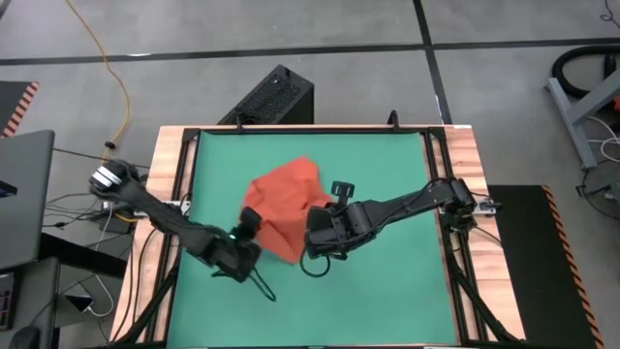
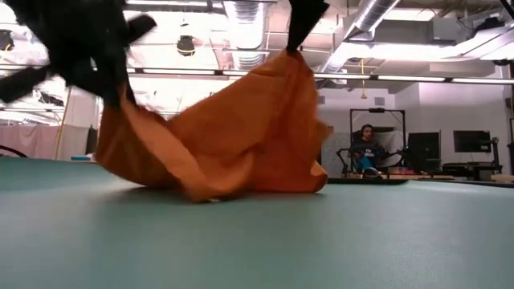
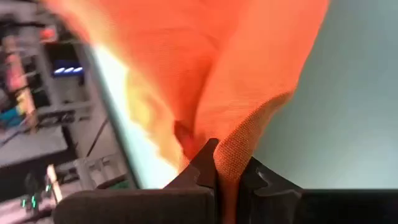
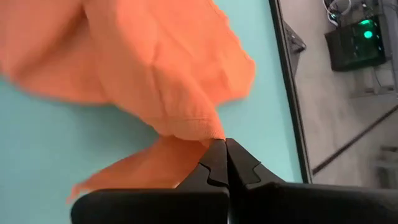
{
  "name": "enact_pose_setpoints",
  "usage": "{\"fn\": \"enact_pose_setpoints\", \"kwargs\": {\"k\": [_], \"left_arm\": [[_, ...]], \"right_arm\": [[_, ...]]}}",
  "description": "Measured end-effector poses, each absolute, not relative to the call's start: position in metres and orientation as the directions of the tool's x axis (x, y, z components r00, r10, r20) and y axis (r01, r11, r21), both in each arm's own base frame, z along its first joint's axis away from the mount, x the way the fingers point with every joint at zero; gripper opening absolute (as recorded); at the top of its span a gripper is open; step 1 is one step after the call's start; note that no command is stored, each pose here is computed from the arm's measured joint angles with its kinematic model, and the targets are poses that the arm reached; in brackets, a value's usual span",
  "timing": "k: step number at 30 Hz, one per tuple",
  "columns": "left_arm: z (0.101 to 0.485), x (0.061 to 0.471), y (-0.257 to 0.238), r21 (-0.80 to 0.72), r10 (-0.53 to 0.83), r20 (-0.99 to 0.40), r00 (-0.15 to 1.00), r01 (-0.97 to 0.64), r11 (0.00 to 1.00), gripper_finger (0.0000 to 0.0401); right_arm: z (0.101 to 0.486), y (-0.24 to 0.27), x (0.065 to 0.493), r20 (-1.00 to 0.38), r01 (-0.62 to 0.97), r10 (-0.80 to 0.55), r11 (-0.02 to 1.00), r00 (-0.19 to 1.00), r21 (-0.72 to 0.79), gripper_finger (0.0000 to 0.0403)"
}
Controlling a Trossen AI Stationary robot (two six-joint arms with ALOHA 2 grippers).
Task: Roll towel into tight, uniform cylinder
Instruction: Fold the orange table napkin
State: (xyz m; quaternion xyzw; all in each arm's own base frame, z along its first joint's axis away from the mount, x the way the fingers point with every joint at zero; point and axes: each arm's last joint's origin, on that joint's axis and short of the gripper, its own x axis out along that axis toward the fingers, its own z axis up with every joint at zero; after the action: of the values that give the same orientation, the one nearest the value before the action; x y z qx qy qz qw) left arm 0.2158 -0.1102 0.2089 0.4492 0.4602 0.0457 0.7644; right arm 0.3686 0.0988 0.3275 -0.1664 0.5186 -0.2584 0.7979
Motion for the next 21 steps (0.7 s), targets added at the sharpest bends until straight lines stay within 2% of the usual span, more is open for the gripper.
{"fn": "enact_pose_setpoints", "kwargs": {"k": [6,9,13,16,21], "left_arm": [[0.261,0.178,-0.089,0.79,0.547,-0.489,0.679,0.079,0.608,0.0],[0.283,0.163,-0.073,0.791,0.58,-0.403,0.708,-0.049,0.609,0.0],[0.302,0.146,-0.049,0.761,0.632,-0.341,0.696,-0.19,0.621,0.0],[0.311,0.139,-0.03,0.731,0.683,-0.317,0.658,-0.289,0.618,0.0],[0.326,0.142,-0.004,0.715,0.737,-0.273,0.619,-0.382,0.586,0.0]], "right_arm": [[0.327,0.092,0.365,-0.744,0.231,-0.607,0.795,0.28,-0.561,0.0003],[0.328,0.082,0.364,-0.704,0.268,-0.666,0.745,0.246,-0.61,0.0003],[0.33,0.066,0.363,-0.607,0.328,-0.766,0.641,0.212,-0.694,0.0003],[0.334,0.052,0.364,-0.574,0.355,-0.795,0.602,0.194,-0.715,0.0003],[0.344,0.021,0.362,-0.477,0.408,-0.867,0.49,0.143,-0.77,0.0003]]}}
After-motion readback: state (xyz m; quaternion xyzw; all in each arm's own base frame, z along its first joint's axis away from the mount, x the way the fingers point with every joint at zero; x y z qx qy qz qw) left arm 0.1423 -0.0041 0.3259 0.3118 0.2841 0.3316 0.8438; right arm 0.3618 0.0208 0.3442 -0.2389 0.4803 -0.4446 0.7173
